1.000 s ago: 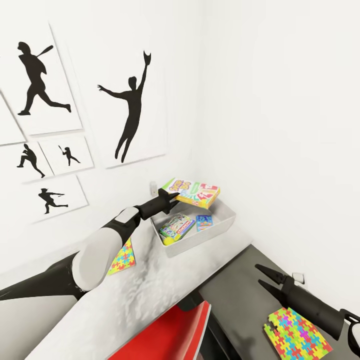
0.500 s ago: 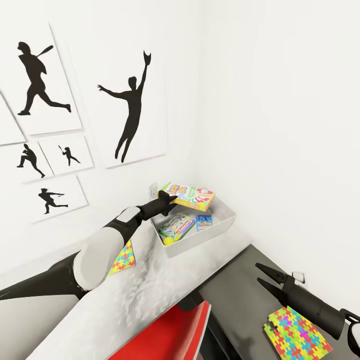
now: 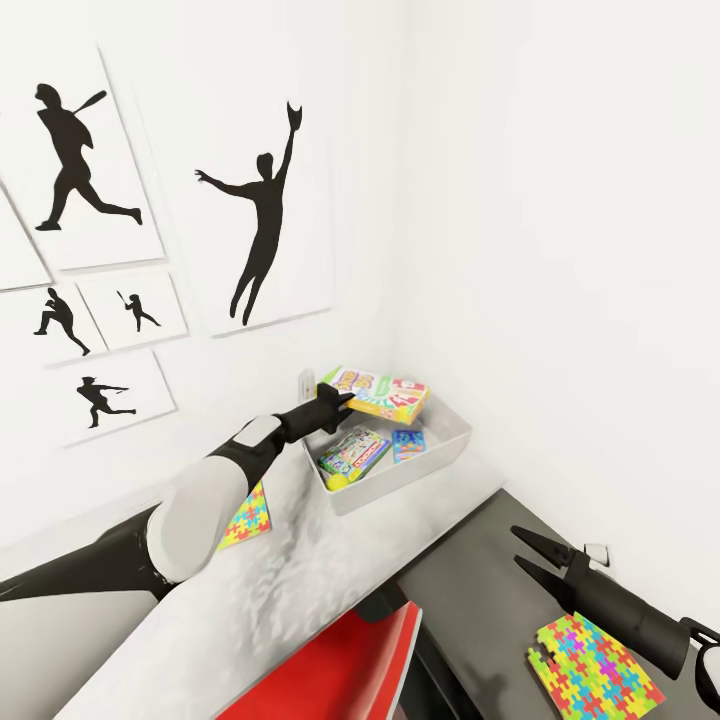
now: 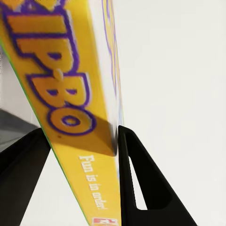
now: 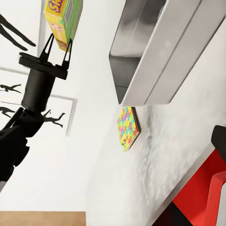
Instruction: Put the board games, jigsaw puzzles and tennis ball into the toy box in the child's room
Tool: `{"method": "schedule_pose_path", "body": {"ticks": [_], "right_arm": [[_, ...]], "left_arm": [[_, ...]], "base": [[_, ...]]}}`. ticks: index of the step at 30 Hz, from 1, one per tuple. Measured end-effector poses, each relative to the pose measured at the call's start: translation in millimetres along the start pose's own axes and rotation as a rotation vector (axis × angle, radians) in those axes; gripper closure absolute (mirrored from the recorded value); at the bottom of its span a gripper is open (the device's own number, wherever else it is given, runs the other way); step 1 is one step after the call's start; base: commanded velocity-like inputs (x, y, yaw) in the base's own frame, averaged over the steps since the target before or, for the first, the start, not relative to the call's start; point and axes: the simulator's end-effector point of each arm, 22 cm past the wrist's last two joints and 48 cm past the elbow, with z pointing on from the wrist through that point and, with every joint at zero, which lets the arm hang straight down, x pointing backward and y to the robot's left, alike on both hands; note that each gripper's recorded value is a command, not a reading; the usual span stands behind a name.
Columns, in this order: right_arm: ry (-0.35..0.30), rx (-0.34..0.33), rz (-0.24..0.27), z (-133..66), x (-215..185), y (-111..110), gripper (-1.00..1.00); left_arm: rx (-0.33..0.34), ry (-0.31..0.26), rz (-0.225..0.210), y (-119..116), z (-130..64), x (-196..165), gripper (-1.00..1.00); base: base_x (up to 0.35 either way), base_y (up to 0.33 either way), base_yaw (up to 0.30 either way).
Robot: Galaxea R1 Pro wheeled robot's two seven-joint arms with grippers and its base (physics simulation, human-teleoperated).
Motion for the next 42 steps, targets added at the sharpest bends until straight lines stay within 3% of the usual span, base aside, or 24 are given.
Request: {"method": "schedule_pose_path", "body": {"ticks": [7, 21, 30, 42], "right_arm": [[0.0, 0.0, 0.0, 0.0, 0.0, 0.1, -1.0], [-0.001, 0.001, -0.001, -0.3, -0.4, 0.0, -1.0], [-0.001, 0.001, 0.0, -0.4, -0.4, -0.3, -1.0], [-0.001, 0.001, 0.0, -0.4, -0.3, -0.2, -1.0]], "left_arm": [[-0.015, -0.004, -0.005, 12.3, -2.0, 2.3, 1.0], [-0.046, -0.111, 0.012, 40.5, -8.7, -12.7, 1.0], [-0.087, -0.09, -0.021, 64.7, -7.9, 4.8, 1.0], [-0.103, -0.077, -0.042, 74.4, -7.7, 13.7, 1.0]], "base": [[0.0, 0.0, 0.0], [0.0, 0.0, 0.0], [0.0, 0.0, 0.0], [0.0, 0.0, 0.0]]}}
